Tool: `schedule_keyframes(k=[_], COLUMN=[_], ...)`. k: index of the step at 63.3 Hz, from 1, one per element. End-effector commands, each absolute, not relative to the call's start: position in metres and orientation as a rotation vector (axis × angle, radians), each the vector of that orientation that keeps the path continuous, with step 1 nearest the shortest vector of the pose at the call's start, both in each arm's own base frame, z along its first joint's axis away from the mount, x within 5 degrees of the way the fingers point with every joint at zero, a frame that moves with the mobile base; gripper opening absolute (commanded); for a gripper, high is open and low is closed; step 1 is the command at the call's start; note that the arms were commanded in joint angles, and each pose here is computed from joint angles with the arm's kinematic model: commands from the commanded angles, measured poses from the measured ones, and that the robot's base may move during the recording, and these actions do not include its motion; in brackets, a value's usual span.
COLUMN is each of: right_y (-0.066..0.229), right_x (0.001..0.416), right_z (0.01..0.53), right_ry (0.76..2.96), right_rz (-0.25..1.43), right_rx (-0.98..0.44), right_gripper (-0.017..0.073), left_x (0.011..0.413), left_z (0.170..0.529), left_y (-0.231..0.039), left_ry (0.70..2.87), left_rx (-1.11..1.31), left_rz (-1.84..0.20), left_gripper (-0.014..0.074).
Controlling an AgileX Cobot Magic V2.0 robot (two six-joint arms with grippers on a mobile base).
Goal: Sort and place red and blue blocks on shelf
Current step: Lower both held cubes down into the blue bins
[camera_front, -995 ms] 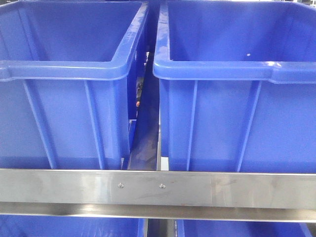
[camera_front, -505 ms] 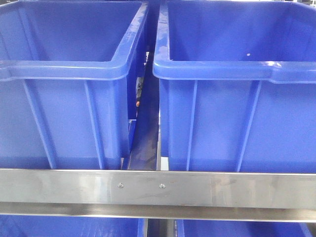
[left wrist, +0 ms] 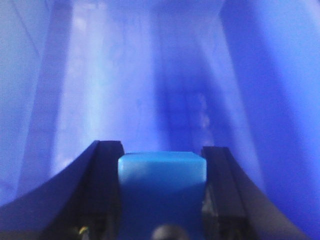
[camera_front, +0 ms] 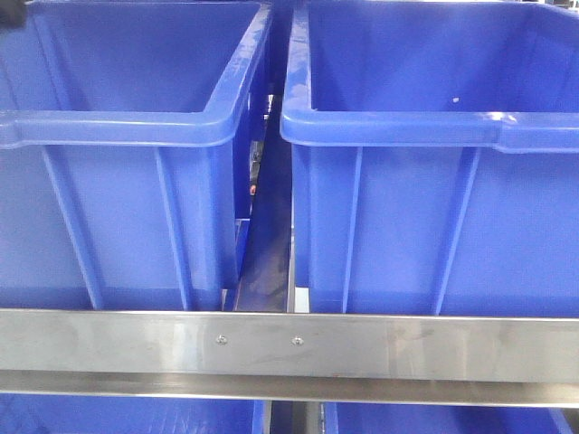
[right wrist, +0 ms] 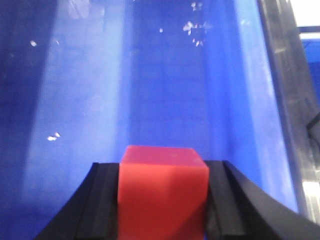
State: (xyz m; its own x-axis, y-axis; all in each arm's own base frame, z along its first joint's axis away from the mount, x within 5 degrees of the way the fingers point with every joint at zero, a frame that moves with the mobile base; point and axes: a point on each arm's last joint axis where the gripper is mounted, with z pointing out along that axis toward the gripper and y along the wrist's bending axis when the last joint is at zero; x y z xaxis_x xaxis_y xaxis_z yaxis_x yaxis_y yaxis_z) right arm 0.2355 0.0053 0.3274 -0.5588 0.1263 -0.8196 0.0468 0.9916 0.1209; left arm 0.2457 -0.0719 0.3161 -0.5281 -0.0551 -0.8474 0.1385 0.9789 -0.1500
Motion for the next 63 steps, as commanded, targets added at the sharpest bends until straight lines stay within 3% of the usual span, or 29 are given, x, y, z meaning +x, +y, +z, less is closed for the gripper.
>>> schedule_keyframes(k=[1, 45, 63], right_y=[0.0052, 0.0050, 0.0050], right_x=[0.2391, 0.2399, 0.2399], right_z=[0.3501, 0.3517, 0.3516], right_ry=[2.031, 2.012, 2.013], right_rz=[0.099, 0.097, 0.097], right_rx=[0.099, 0.096, 0.097], right_gripper=[0.0050, 0.0065, 0.0309], left_x=[0.2493, 0.2499, 0.2499], left_z=[0.3385, 0.3379, 0.3379], left_y=[-0.0745, -0.0744, -0.0743], left_ry=[1.982, 1.983, 1.982], left_rx=[0.072, 0.084, 0.085], left_rz=[-0.281, -0.269, -0.268], left_gripper=[0.0125, 0.0136, 0.0335])
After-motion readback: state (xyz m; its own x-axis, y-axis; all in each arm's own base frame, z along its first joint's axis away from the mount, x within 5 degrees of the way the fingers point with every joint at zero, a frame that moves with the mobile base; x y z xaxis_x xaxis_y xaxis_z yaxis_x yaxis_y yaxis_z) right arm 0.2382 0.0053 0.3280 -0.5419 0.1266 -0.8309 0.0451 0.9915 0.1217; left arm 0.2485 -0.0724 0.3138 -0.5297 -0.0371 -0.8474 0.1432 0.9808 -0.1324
